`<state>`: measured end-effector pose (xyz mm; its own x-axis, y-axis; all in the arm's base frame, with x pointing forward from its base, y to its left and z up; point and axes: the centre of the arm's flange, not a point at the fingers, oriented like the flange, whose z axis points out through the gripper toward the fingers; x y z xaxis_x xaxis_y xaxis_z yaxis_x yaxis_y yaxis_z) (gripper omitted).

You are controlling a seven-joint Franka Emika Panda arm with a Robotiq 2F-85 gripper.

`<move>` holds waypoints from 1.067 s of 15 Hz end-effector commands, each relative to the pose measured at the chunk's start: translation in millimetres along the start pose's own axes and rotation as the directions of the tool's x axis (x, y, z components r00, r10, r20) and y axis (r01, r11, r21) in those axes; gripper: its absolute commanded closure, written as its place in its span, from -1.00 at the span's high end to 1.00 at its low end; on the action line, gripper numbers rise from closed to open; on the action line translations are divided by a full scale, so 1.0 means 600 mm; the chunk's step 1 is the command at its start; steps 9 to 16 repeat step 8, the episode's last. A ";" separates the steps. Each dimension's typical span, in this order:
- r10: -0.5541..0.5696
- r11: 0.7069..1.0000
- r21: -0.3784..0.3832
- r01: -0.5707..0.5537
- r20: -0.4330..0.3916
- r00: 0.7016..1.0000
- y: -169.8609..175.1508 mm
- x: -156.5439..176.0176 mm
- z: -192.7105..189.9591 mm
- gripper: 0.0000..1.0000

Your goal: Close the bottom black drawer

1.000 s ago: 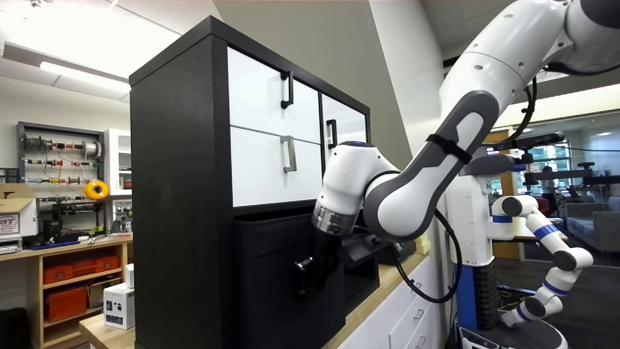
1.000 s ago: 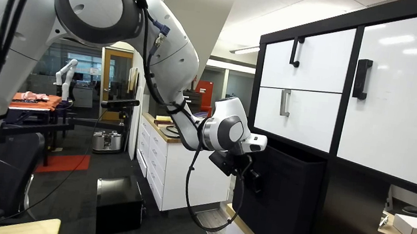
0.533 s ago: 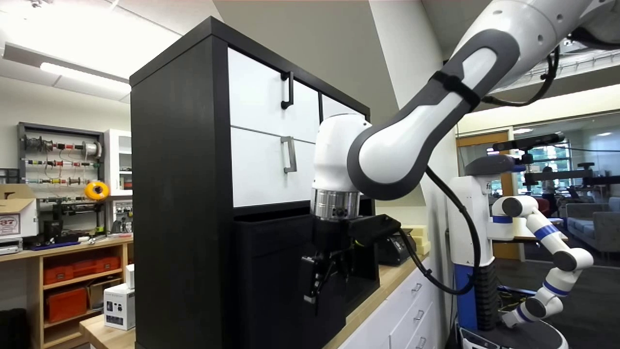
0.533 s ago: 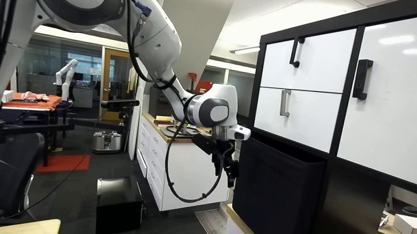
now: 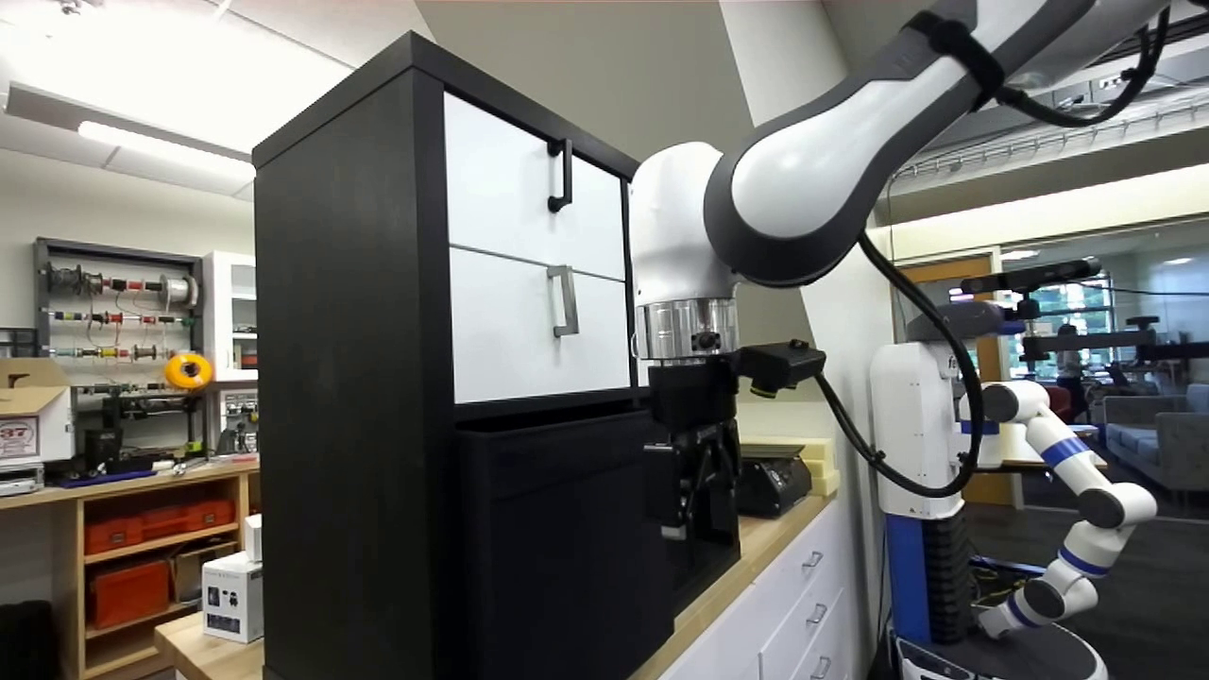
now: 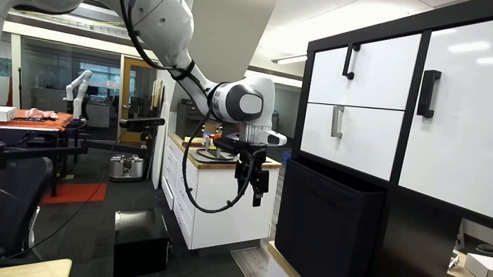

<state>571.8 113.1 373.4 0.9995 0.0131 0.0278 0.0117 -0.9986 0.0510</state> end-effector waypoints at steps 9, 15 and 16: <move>-0.014 1.000 0.002 0.014 0.034 0.999 0.009 -0.016 -0.012 1.00; -0.014 1.000 0.002 0.014 0.034 0.999 0.009 -0.016 -0.012 1.00; -0.014 1.000 0.002 0.014 0.034 0.999 0.009 -0.016 -0.012 1.00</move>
